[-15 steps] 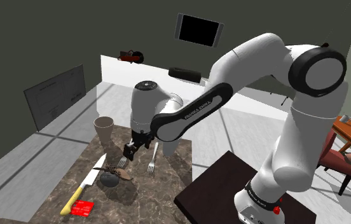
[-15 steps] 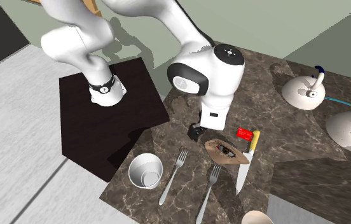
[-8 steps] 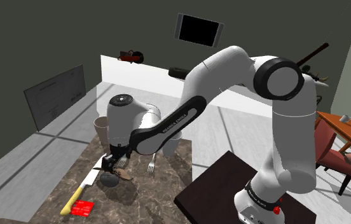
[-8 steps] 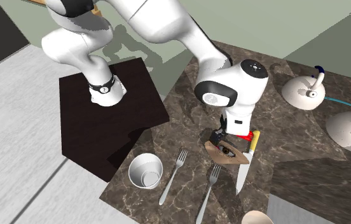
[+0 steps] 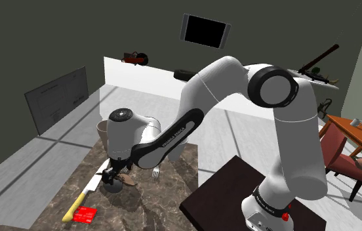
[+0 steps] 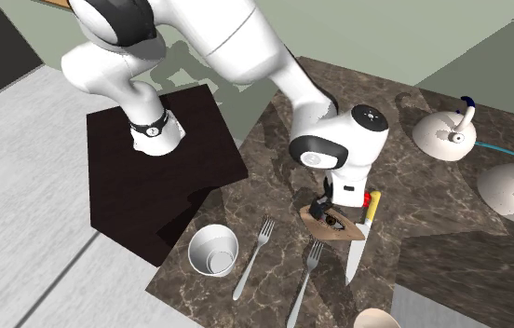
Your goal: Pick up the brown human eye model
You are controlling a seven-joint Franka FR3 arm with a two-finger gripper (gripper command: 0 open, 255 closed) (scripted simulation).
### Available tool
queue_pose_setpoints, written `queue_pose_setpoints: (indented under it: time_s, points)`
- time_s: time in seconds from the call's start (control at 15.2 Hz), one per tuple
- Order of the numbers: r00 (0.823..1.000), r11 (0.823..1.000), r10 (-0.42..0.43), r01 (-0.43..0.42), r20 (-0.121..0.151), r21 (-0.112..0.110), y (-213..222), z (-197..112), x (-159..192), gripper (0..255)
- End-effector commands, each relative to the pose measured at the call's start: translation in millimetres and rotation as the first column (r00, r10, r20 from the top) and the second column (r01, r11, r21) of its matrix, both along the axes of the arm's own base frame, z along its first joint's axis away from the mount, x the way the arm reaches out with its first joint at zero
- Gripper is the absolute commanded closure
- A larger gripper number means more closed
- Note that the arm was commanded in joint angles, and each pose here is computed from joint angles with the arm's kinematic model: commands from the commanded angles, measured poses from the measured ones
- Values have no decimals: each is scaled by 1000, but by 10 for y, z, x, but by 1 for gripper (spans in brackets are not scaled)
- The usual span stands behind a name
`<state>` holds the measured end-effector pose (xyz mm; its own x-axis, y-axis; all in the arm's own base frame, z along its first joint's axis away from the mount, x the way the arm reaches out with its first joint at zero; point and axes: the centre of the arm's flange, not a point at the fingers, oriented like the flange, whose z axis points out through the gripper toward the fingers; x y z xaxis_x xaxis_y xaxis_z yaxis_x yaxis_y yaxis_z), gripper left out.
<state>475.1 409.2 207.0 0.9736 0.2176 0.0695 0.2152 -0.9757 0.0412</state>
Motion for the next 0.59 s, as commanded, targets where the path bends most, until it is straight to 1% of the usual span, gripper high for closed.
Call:
queue_pose_setpoints:
  time_s: [0.0,0.07,0.13,0.53]
  points:
    - [1000,1000,0,0,0,0,-4,-66,-1,0]
    - [1000,1000,0,0,0,0,-4,-66,-1,0]
    - [1000,1000,0,0,0,0,-2,-62,-8,255]
    - [1000,1000,0,0,0,0,-1,-65,-4,255]
